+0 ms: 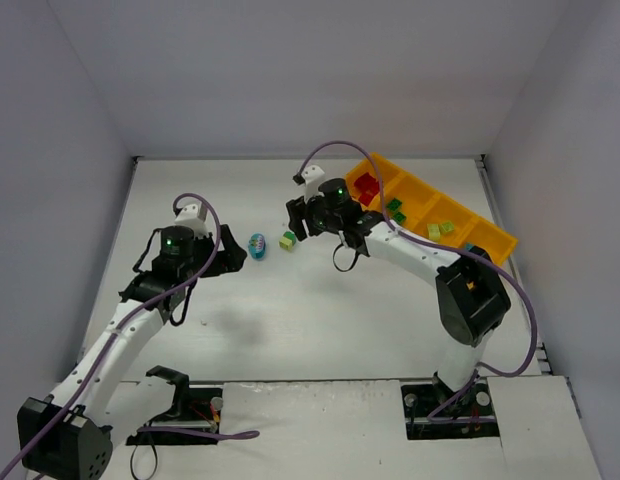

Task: Sort the legos into containers by color

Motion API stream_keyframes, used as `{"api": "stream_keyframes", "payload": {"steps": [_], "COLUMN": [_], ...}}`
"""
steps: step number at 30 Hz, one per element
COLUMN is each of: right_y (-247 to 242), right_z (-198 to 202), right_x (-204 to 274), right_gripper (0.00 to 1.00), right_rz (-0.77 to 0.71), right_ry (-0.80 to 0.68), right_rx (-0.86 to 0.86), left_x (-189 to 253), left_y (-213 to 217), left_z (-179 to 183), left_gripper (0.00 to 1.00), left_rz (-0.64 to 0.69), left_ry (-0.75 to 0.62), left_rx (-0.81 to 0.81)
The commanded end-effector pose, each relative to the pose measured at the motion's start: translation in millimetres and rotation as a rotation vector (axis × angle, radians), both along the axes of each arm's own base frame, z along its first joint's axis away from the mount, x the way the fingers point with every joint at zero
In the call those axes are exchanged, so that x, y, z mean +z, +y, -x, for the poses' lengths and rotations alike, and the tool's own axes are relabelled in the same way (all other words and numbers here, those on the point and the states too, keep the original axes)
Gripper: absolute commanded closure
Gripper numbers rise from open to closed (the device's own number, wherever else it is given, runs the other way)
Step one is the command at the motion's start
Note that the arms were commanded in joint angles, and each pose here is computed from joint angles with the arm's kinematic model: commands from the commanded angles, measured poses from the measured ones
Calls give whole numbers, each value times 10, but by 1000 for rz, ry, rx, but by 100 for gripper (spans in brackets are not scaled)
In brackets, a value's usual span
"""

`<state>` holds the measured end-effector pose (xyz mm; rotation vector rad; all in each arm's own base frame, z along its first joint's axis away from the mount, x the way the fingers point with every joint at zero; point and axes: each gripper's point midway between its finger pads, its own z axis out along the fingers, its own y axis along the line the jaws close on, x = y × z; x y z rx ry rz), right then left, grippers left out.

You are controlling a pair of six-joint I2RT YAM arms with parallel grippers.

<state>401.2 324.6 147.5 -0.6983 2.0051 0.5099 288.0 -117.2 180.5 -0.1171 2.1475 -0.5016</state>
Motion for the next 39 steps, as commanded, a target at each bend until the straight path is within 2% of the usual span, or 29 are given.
{"api": "stream_keyframes", "payload": {"steps": [1,6,10,16,21,25,26,29,39], "right_y": [-137,-421,-400,32,560,881,956,1104,1281], "right_z": [-114,-56,17,107,193,223,203,210,-71], "right_x": [203,243,360,337,73,-76,-57,-278,-690], "right_gripper": [39,39,39,34,24,20,14,9,9], "right_rz": [-28,-24,-64,-171,-151,-163,-168,-135,-79], "right_ry": [-59,-62,-56,42,77,106,97,101,91], "right_rx": [-95,-168,-186,-227,-206,-216,-225,-253,-389], "left_x": [130,51,91,337,517,472,439,290,262], "left_y": [40,103,151,223,305,338,383,381,379], "left_z": [-119,-101,-50,31,136,203,203,223,185], "left_gripper": [19,19,19,19,19,19,19,19,19], "left_rz": [-6,-47,-60,-46,-54,-76,-90,-83,-92], "left_ry": [-43,5,5,-93,-139,-126,-122,-101,-83], "left_rx": [35,56,72,93,108,102,123,130,134]}}
